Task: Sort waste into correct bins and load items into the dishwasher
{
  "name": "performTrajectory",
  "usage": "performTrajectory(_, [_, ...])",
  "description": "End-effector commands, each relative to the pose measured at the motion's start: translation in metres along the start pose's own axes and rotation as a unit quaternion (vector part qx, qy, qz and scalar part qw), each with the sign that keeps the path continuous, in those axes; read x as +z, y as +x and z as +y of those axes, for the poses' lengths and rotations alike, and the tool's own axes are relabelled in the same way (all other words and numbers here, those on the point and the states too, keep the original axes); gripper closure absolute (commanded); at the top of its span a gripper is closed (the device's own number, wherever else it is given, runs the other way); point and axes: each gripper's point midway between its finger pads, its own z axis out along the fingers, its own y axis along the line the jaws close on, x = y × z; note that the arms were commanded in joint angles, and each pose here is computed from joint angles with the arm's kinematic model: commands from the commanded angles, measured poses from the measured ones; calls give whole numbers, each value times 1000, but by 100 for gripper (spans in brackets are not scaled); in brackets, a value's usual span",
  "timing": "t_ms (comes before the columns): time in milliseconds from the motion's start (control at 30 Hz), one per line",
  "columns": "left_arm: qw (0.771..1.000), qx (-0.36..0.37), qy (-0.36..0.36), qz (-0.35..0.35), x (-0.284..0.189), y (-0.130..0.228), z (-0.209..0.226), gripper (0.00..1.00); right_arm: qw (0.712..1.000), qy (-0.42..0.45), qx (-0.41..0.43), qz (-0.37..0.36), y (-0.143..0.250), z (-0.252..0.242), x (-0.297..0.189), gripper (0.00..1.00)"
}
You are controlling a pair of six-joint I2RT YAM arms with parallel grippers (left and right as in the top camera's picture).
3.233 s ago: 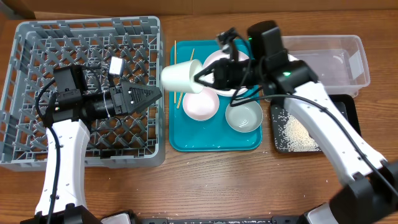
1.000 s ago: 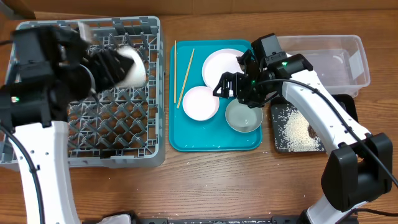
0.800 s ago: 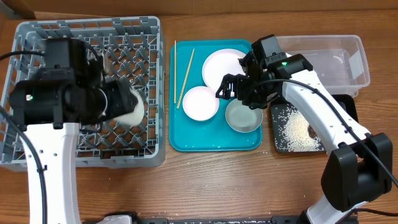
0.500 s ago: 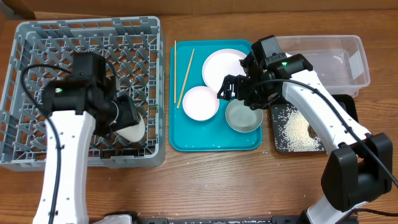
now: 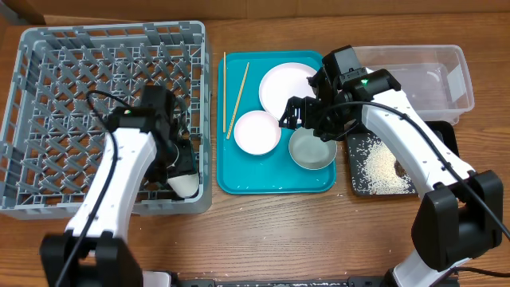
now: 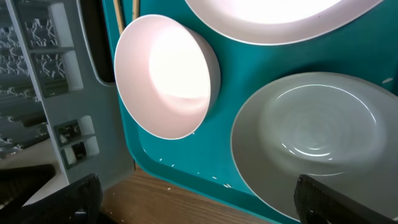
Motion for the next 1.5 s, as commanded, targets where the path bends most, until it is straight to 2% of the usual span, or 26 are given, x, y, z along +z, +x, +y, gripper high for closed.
performTrajectory(0, [999,-2,-30,36,20,3,7,60,1000,3,-4,3,1,1,2,0])
performTrajectory(67, [998,-2,-35,51,28,4,7,53,1000,3,-4,4,1,0,2,0])
performTrajectory(167, [998,-2,-35,54,29,3,7,34,1000,3,-4,4,1,1,2,0])
performTrajectory(200, [998,-2,-35,51,26,1,7,31,1000,3,-4,3,1,1,2,0])
performTrajectory(267, [999,-1,-32,42,14,-5,4,26,1000,2,-5,2,1,1,2,0])
performTrajectory(433, [999,24,-24,2,-38,-26,-4,3,1000,0,-8,-2,-2,2,1,0])
performTrajectory(633, [996,70,-1,-61,-101,-45,-22,6,1000,-6,-12,-13,-6,12,-15,0])
performTrajectory(733, [985,117,44,-123,-128,-60,-56,14,999,-3,-16,-40,-11,17,-40,0])
performTrajectory(800, [965,175,68,-185,-139,-76,-100,12,995,17,-11,-97,-19,15,-85,0])
performTrajectory(833, [960,189,73,-195,-138,-80,-112,7,993,23,-10,-118,-20,14,-103,0])
performTrajectory(900, [952,220,82,-195,-122,-87,-143,0,986,33,-3,-165,-18,9,-143,0])
performTrajectory(1067, [958,237,69,-148,-60,-106,-166,0,976,38,12,-213,-3,-1,-189,0])
performTrajectory(1233, [951,282,51,-118,-8,-124,-171,2,977,56,20,-203,7,-9,-190,0])
performTrajectory(1467, [925,363,38,-109,29,-137,-176,14,982,67,31,-175,14,-19,-177,0])
